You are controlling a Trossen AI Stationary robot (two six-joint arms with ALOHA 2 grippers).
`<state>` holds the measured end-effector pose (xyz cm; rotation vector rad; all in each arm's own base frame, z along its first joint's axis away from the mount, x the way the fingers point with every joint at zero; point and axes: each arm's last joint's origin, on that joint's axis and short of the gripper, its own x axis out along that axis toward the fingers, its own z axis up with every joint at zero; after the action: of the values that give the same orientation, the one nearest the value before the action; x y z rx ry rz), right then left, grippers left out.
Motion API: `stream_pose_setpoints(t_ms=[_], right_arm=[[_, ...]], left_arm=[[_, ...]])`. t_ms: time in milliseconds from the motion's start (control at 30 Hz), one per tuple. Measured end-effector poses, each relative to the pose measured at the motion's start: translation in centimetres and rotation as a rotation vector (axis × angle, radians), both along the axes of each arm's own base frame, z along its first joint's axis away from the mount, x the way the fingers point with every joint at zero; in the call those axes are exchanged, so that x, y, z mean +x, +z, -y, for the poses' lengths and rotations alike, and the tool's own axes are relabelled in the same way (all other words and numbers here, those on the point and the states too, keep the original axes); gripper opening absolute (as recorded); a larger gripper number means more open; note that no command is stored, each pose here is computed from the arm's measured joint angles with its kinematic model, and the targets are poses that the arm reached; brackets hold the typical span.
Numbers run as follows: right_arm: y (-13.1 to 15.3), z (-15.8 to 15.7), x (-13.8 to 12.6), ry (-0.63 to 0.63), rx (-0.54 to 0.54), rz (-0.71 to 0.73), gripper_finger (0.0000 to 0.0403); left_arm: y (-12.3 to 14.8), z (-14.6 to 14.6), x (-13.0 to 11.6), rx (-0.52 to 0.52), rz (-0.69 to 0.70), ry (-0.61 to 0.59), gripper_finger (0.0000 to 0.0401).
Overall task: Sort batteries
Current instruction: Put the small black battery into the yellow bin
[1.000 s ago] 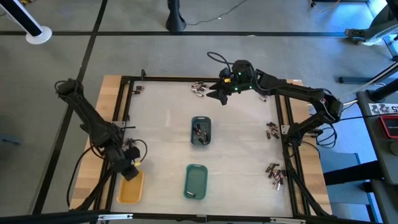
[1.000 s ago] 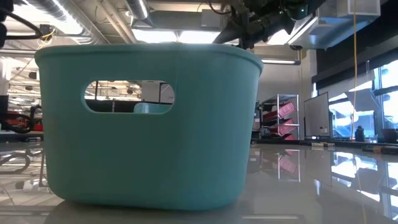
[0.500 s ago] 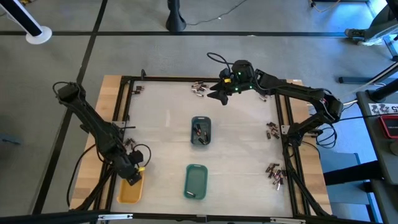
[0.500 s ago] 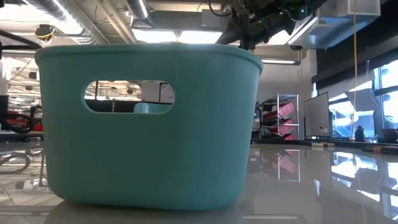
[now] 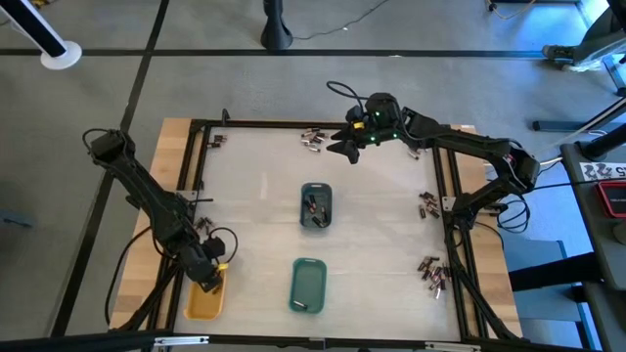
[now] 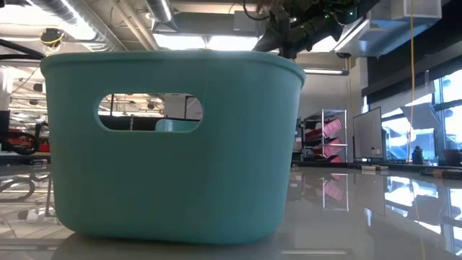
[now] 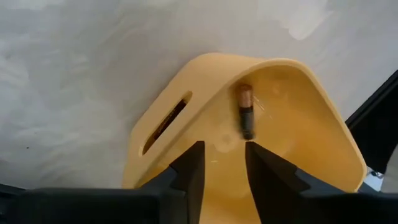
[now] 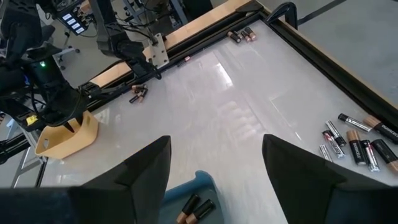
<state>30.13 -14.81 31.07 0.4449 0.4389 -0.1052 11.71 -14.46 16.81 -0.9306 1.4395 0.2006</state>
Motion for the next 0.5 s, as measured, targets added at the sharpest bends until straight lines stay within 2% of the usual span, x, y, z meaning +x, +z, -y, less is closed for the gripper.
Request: stream_pose_setpoints(t_ms=[100,200,500], right_arm=[[0.0,0.0,0.0,0.006,-0.011,0.000,0.0254],[0.0,0.0,0.0,0.011,-0.026,0.001,0.0254],[0.2,0.0,0.1,0.013,-0.037,0.020,0.0254]], left_arm=[[0.1,0.1,0.0,-0.028,-0.025,0.020,0.0122],[0.4,0.4,0.3,-0.073,0.025,-0.009,0.0126],[1.8,0.2,-0.1,-0.181,0.028,0.015,0.0109]])
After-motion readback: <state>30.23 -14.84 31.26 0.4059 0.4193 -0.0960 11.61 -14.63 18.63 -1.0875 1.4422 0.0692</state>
